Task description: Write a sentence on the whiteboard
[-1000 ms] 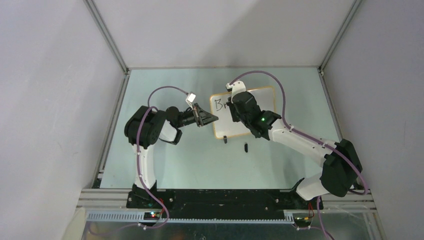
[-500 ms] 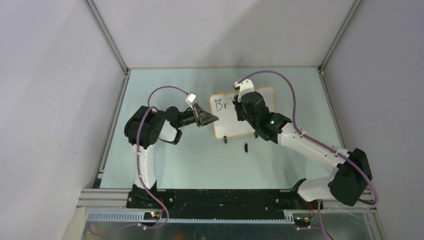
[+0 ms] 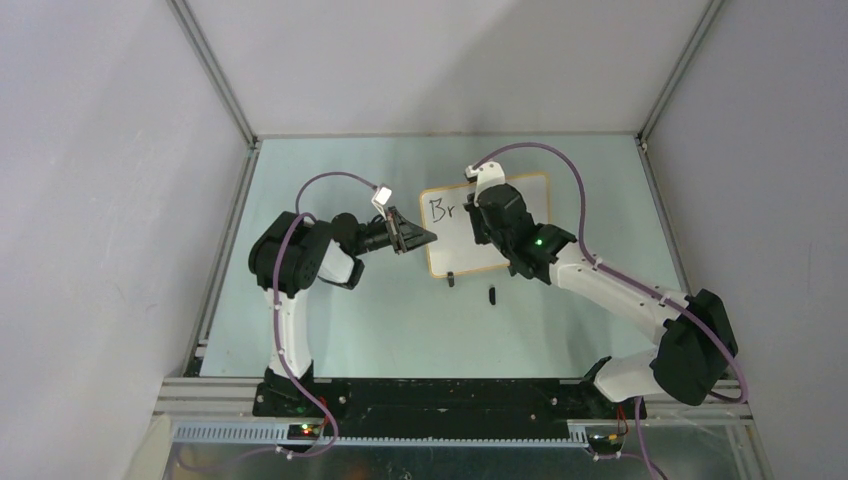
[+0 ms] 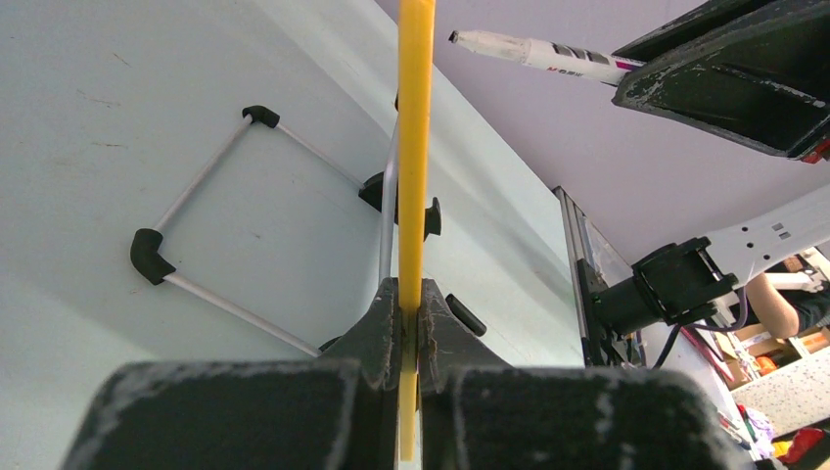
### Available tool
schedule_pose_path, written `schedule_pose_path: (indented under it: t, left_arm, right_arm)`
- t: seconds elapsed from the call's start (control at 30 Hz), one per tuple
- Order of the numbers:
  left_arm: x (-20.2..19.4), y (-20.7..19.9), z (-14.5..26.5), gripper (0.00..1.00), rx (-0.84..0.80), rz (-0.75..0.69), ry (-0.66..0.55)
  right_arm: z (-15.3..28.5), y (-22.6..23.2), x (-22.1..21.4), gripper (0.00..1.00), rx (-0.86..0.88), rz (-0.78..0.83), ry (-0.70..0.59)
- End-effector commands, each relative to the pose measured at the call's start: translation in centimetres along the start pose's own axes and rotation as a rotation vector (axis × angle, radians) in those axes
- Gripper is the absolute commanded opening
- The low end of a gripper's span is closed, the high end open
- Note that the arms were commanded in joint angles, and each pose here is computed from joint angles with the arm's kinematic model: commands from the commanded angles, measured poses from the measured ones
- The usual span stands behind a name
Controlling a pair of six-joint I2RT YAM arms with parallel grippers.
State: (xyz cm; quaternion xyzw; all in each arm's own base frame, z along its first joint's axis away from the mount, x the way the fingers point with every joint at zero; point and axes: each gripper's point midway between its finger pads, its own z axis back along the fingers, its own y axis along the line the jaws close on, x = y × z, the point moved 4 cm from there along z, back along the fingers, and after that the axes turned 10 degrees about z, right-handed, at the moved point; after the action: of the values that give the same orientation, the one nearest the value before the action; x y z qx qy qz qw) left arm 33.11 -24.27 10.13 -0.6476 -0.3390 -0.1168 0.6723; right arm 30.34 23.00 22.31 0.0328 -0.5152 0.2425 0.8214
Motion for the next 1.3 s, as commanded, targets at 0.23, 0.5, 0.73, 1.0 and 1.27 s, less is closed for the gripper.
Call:
schedule_pose_path:
  t: [0.23,0.5,0.73,1.0,1.27]
  left_arm:
    - [-0.1,-1.6,-0.2,0.00,-0.060,-0.071,0.024]
    - [0.0,-1.7,-0.2,0.00,-0.061,-0.073,0.023]
    - [0.0,-1.7,-0.3,0.00,-0.062,-0.073,0.024]
    - [-0.1,-1.6,-0.3,0.00,-0.062,-0.071,0.026]
    - [0.0,-1.7,-0.2,0.00,-0.063,-0.073,0.026]
  right_arm:
    - [-0.8,0.0,0.5,0.00,-0.011,-0.017,-0.026]
    - [-1.2,0.1,0.6,0.00,-0.008,-0.011,-0.021]
    - [-1.5,0.4,0.8,0.00,0.007,-0.010,-0.019]
    - [-1.4,1.1,0.8,0.00,0.054,0.003,-0.018]
    - [-1.3,1.2,-0.1,0.00,0.061,0.020,0.027]
